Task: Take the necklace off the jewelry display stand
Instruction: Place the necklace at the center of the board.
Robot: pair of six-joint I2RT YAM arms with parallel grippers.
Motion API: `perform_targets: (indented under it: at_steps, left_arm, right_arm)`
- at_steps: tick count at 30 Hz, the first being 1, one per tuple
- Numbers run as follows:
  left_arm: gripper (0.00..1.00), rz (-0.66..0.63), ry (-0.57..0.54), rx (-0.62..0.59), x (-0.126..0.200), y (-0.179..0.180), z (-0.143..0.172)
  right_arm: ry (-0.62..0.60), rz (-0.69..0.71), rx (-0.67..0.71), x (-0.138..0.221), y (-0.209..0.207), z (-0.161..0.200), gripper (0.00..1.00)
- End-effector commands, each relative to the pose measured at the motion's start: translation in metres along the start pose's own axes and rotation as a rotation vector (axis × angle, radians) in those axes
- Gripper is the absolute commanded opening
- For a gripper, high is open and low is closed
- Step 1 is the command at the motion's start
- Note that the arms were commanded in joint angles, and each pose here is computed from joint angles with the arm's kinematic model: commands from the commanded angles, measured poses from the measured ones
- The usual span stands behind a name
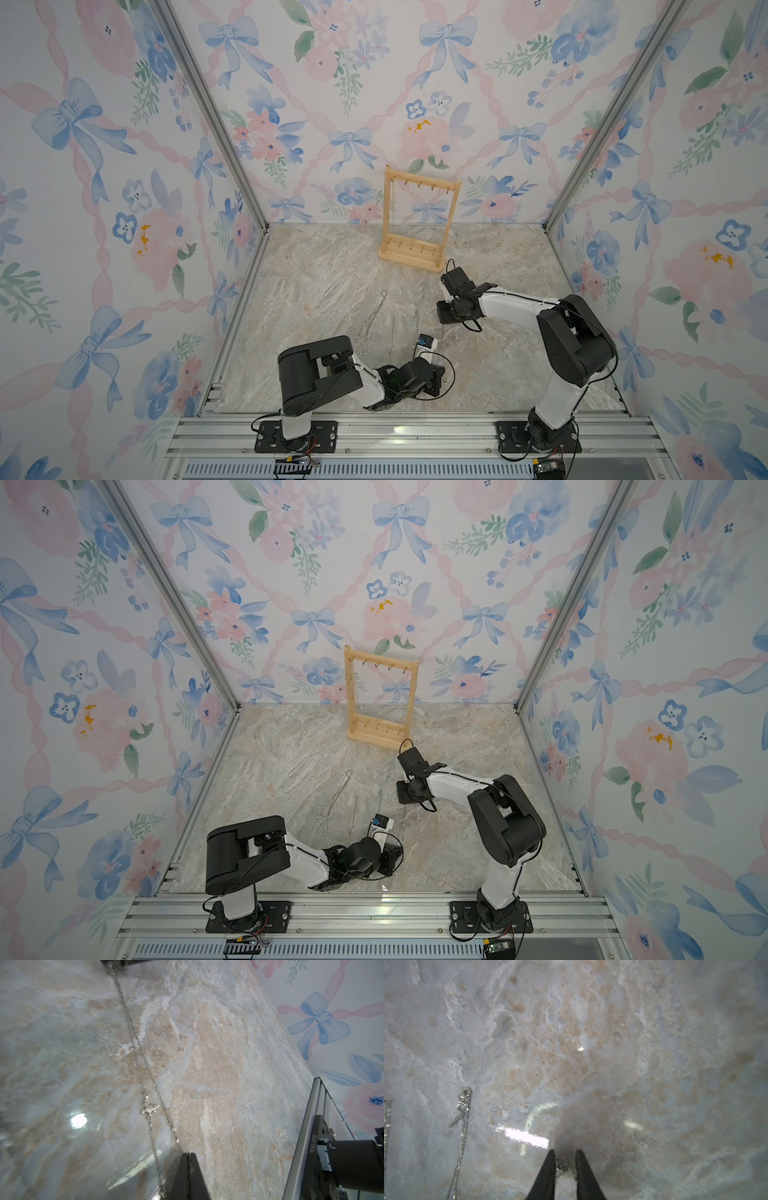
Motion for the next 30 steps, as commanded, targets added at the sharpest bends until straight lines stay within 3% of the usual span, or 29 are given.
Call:
perform_targets:
  at_steps: [1, 15, 20, 30]
  left_arm:
    - [0.00, -0.051, 0.055, -0.022, 0.000, 0.011, 0.015]
    - [0.02, -0.040, 0.053, -0.032, -0.001, 0.008, 0.013]
    - [0.03, -0.038, 0.050, -0.033, -0.001, 0.007, 0.012]
    - [0.05, -0.031, 0.047, -0.037, 0.000, 0.006, 0.011]
  right_arm:
    - [0.056, 0.046, -0.025, -0.008, -0.011, 0.005, 0.23]
    - [0.034, 0.051, -0.072, -0.008, -0.016, -0.007, 0.28]
    - [0.030, 0.046, -0.090, -0.009, -0.018, -0.012, 0.37]
    - [-0.004, 0.035, -0.127, -0.007, -0.020, -0.023, 0.39]
Point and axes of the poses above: each gripper's point midway between its finger pads, its own x axis back along the fingers, its own y axis along the line the jaws close on, z = x × y, the point moved 7 cm from there along x, back along the fingers, and after that the axes turned 6 degrees about -x, right-handed, at the moved point
